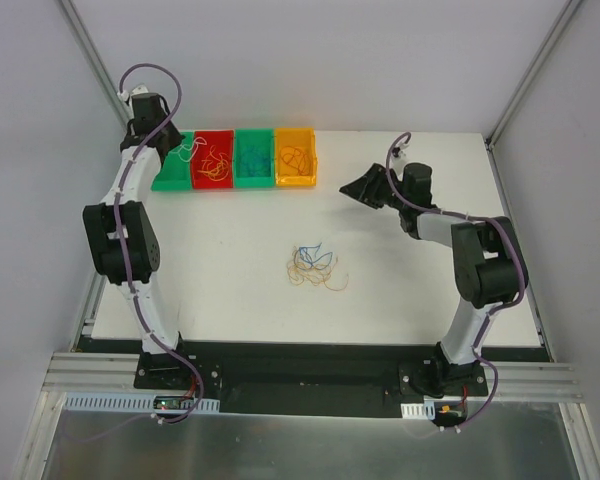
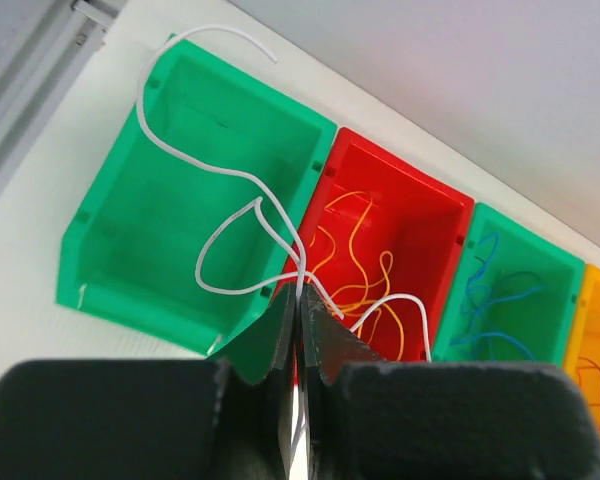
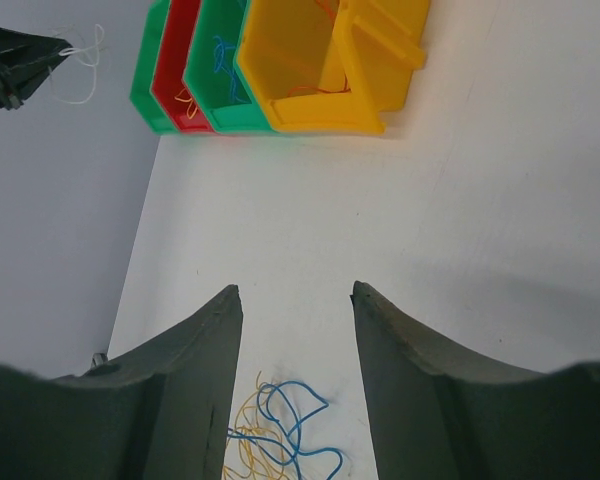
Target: Untangle the cables
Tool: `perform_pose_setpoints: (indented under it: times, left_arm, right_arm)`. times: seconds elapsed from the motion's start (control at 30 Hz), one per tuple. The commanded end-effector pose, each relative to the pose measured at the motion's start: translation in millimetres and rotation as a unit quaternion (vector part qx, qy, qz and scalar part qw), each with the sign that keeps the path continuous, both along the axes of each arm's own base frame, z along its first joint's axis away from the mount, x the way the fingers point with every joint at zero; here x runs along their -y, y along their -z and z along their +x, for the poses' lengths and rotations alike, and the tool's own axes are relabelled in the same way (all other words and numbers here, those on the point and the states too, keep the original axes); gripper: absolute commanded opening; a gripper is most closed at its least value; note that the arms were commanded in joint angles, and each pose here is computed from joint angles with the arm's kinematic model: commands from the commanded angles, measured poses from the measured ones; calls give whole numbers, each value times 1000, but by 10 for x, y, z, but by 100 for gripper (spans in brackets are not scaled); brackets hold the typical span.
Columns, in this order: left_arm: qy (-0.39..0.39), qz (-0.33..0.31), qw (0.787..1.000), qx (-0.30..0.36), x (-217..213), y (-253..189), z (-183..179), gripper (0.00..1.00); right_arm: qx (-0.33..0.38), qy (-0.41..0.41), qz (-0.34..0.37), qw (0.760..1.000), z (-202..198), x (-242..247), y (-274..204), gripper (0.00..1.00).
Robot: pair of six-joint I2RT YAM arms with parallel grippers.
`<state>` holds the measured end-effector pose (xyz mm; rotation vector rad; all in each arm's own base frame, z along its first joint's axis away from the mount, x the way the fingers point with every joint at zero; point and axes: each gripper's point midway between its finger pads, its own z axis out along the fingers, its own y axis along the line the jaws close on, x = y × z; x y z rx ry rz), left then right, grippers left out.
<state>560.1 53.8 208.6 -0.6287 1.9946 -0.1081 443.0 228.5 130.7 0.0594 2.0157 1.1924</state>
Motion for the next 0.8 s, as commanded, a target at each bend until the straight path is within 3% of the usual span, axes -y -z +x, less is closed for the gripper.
perform_pose_setpoints:
  times: [0.0, 0.2, 0.37, 0.63, 0.77]
  left_arm:
    - [-8, -60, 998, 14, -155, 102, 291, 0]
    - [-34, -111, 993, 6, -394, 521, 589, 0]
    - [-80, -182, 980, -17, -564, 972, 634, 0]
    - [-58, -183, 981, -39, -526, 1268, 693, 0]
    - [-47, -165, 984, -35, -537, 1150, 663, 4]
  right_arm:
    - [43, -9, 24, 999, 143, 12, -288, 51]
    - [37, -8, 38, 999, 192, 35, -283, 51]
    - [37, -10, 49, 998, 213, 46, -292, 51]
    - [33, -14, 63, 997, 231, 22, -284, 51]
    - [33, -15, 66, 997, 230, 23, -290, 50]
